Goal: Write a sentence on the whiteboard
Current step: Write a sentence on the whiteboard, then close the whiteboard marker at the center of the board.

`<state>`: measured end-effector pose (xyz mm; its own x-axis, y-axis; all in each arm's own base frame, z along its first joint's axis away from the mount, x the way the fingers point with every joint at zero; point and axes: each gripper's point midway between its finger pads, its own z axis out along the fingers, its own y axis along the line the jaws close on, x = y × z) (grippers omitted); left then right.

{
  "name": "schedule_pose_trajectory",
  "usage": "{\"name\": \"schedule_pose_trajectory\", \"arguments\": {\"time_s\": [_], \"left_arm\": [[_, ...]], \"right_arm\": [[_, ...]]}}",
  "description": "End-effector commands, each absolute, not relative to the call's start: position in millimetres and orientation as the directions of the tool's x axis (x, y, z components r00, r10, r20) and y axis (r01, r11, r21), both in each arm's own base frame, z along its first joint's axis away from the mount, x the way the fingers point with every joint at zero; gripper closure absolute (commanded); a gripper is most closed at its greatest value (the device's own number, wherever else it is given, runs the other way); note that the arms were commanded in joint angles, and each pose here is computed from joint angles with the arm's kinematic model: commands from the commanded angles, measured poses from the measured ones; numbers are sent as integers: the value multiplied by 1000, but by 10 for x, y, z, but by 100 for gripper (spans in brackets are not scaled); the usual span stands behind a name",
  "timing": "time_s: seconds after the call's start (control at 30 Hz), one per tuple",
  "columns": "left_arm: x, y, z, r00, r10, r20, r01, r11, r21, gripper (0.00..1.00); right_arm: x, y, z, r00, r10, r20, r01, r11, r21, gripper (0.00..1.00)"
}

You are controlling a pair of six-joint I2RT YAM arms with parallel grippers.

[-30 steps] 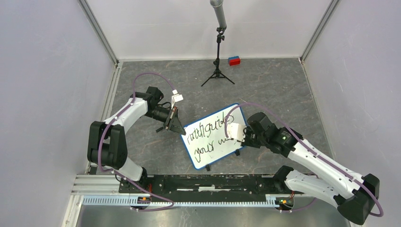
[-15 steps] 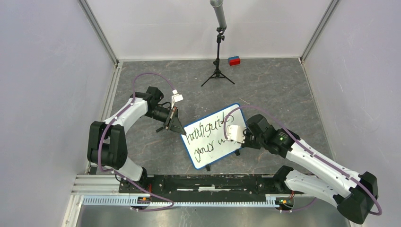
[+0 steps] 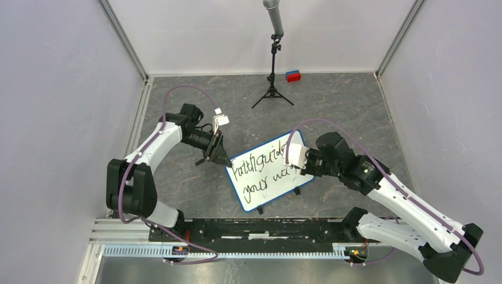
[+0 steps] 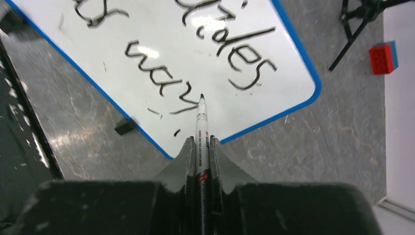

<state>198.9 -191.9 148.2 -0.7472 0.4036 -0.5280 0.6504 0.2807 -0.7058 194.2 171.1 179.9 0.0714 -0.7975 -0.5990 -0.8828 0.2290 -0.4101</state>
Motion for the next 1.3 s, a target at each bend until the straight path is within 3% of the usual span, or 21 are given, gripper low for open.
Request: {"name": "schedule_pose_trajectory", "arguments": {"time_s": [0.0, 0.13, 0.3, 0.47, 0.6, 0.97, 1.27], "left_arm": [[2219, -1856, 1960, -663, 370, -651, 748, 315, -584, 46], [2396, -1551, 2273, -651, 321, -688, 752, 397, -526, 35], [2477, -838, 1947, -668, 420, -614, 709, 611, -353, 36], [2416, -459, 1484, -629, 538, -562, 712, 688, -140, 37], [2410, -422, 1309, -616, 601, -510, 732, 675, -89, 38], [2649, -487, 894, -536, 810, -239, 804, 576, 149, 41], [2912, -542, 610, -531, 842, -92, 824, 539, 177, 42]], "right_arm": [[1915, 1978, 2185, 117, -676, -728, -887, 258, -382, 100], [1842, 2144, 2322, 116, -590, -799, -907, 264, -327, 100], [1795, 2264, 2339, 75, -530, -845, -936, 255, -242, 100], [1711, 2404, 2350, 15, -451, -892, -970, 208, -121, 100], [1734, 2441, 2367, -35, -420, -907, -977, 205, -58, 100], [1838, 2383, 2418, -91, -385, -918, -971, 240, -5, 100], [1877, 2344, 2483, -82, -389, -918, -967, 254, -21, 100]]}}
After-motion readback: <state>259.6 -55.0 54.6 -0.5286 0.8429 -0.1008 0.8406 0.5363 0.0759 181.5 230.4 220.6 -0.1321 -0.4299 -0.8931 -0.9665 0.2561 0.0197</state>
